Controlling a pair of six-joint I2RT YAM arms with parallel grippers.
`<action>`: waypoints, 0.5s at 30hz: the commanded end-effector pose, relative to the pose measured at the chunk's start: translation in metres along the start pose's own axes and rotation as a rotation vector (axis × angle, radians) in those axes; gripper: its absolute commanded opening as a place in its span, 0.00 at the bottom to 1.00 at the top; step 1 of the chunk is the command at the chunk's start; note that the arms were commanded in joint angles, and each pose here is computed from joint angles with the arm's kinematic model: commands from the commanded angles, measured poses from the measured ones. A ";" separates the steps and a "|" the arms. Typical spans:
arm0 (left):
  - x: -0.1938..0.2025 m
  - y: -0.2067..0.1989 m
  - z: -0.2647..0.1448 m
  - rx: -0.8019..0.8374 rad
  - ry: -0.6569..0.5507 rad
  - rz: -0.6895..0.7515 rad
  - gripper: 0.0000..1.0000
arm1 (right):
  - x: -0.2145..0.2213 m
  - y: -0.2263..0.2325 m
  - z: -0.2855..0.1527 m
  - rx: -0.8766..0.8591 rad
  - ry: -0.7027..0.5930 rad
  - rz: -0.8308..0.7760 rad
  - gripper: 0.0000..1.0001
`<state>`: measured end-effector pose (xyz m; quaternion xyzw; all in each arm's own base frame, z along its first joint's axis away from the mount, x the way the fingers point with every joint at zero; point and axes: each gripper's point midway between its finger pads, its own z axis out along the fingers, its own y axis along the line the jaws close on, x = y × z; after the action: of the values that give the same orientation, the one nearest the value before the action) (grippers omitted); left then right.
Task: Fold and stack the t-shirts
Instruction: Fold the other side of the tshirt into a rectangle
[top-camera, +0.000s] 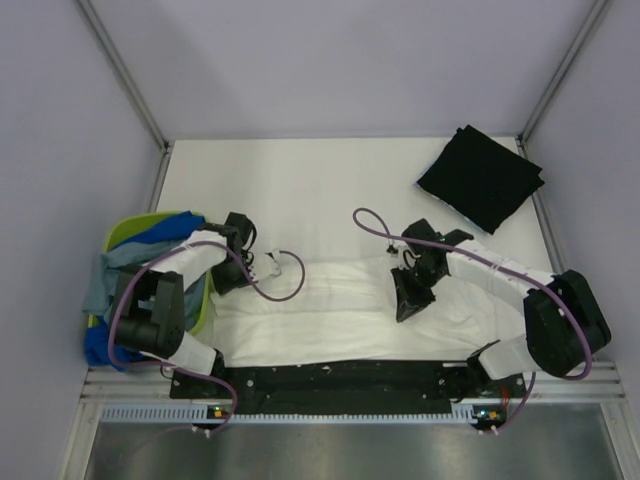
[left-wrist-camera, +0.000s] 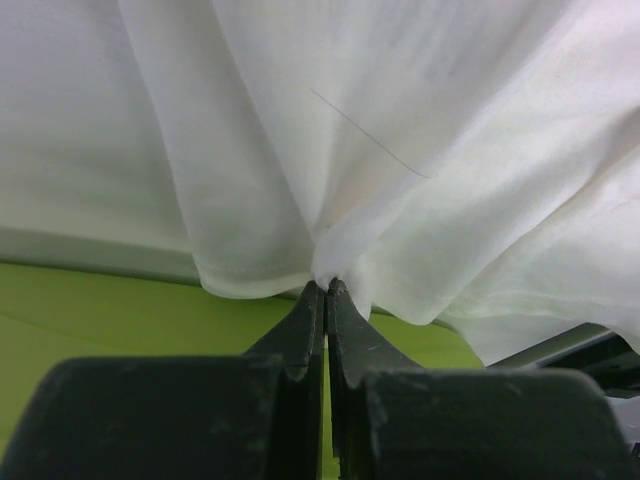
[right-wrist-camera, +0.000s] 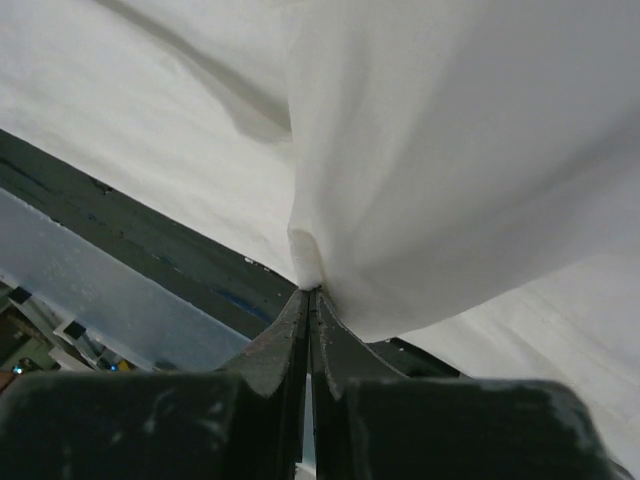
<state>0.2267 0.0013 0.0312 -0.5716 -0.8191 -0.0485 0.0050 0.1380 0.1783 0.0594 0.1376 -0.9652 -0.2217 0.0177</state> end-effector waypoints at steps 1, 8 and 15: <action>-0.002 -0.009 -0.013 0.049 -0.038 0.021 0.00 | 0.011 0.006 -0.001 -0.022 0.045 -0.009 0.00; 0.014 -0.036 -0.010 0.145 0.011 0.076 0.15 | 0.007 0.003 0.009 -0.014 0.076 -0.007 0.06; -0.013 -0.034 -0.056 0.181 -0.148 0.090 0.58 | -0.045 0.028 -0.046 -0.070 -0.188 -0.125 0.42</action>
<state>0.1879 -0.0036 0.0429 -0.5964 -0.8002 0.0227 0.0585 0.1320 0.1839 0.0586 0.1503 -0.9578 -0.2398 0.0496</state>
